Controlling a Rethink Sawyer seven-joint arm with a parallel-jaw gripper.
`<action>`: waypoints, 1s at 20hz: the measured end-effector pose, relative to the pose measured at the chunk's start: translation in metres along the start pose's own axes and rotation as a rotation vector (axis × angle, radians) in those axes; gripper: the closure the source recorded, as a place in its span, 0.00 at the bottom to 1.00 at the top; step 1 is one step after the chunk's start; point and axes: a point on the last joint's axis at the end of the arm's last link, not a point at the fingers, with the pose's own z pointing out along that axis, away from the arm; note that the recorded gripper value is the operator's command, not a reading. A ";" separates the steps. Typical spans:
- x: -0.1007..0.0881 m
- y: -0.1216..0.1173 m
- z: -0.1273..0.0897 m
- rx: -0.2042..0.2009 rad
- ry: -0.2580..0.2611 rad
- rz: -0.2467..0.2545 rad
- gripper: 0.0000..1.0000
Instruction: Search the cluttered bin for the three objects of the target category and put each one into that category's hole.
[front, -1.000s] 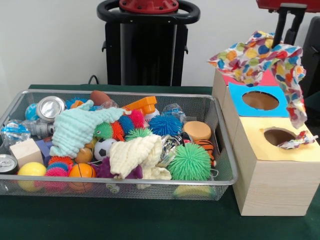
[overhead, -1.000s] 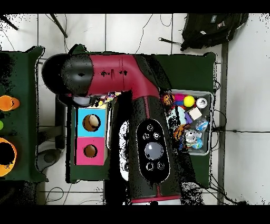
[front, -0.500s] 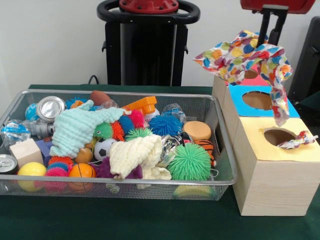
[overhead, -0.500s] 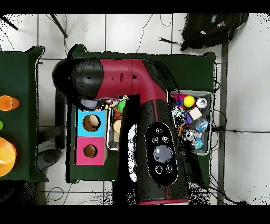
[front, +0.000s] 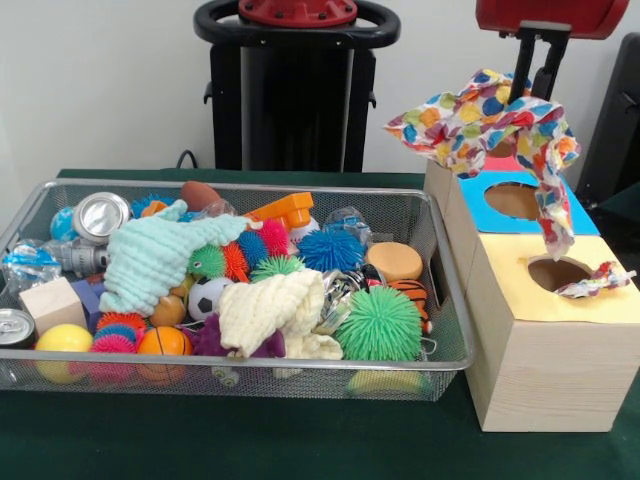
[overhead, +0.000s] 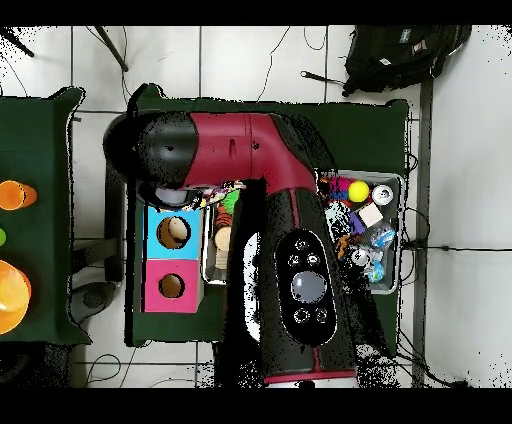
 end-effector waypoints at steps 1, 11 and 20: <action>0.000 0.000 0.000 0.000 -0.002 -0.001 1.00; 0.002 0.008 0.005 0.005 -0.007 -0.015 1.00; 0.005 0.016 0.025 0.017 0.020 -0.030 1.00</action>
